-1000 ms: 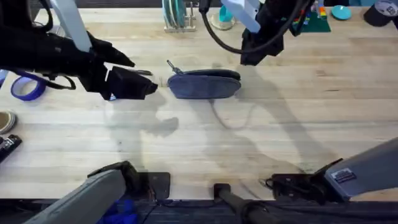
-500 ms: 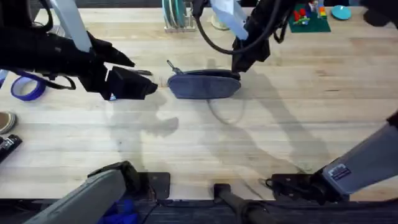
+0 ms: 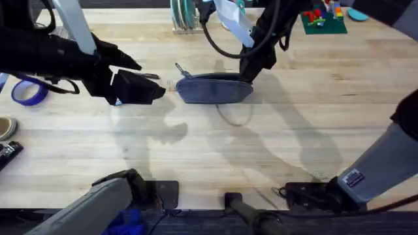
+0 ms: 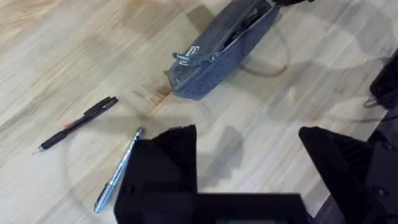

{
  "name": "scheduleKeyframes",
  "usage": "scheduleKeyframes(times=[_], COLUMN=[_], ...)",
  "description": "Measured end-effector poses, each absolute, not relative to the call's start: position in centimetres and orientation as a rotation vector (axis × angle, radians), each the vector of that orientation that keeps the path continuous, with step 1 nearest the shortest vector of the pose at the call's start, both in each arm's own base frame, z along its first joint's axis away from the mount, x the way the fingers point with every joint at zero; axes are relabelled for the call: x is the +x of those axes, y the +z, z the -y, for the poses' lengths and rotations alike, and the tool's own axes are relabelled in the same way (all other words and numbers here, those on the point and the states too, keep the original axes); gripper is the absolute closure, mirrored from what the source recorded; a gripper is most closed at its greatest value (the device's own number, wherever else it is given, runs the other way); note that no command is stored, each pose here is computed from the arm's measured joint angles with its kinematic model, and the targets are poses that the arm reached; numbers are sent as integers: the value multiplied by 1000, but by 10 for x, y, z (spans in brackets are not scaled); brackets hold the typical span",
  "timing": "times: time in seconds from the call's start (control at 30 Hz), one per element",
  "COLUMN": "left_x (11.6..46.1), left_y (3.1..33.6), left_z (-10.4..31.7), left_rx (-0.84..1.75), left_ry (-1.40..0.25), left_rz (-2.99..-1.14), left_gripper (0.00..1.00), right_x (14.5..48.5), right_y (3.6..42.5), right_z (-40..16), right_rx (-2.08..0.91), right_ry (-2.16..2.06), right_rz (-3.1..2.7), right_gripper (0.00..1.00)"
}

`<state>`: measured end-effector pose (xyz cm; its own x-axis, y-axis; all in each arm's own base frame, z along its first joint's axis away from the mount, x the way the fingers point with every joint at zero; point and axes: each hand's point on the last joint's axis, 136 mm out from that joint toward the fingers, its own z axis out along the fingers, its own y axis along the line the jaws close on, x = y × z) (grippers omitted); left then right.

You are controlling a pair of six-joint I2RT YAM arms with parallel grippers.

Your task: Unzip the bag, pick up the pens from the table one at a time and place them inside, then zip the bag closed.

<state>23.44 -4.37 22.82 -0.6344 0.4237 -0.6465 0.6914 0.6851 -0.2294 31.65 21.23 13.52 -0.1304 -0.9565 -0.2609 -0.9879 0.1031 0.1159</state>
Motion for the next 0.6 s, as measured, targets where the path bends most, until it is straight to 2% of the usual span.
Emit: scheduleKeyframes(times=[0.27,0.6], left_x=[234,234], left_y=[228,228], left_z=[44,44], left_rx=[855,855], left_ry=[-630,-630], left_rz=[-2335,-2335], left_gripper=[5,6], right_x=[318,321], right_y=[132,101], right_z=[-214,-218], right_rx=[-1987,-2013], right_ry=[407,458], right_rz=[-2238,-2292], right_gripper=[968,969])
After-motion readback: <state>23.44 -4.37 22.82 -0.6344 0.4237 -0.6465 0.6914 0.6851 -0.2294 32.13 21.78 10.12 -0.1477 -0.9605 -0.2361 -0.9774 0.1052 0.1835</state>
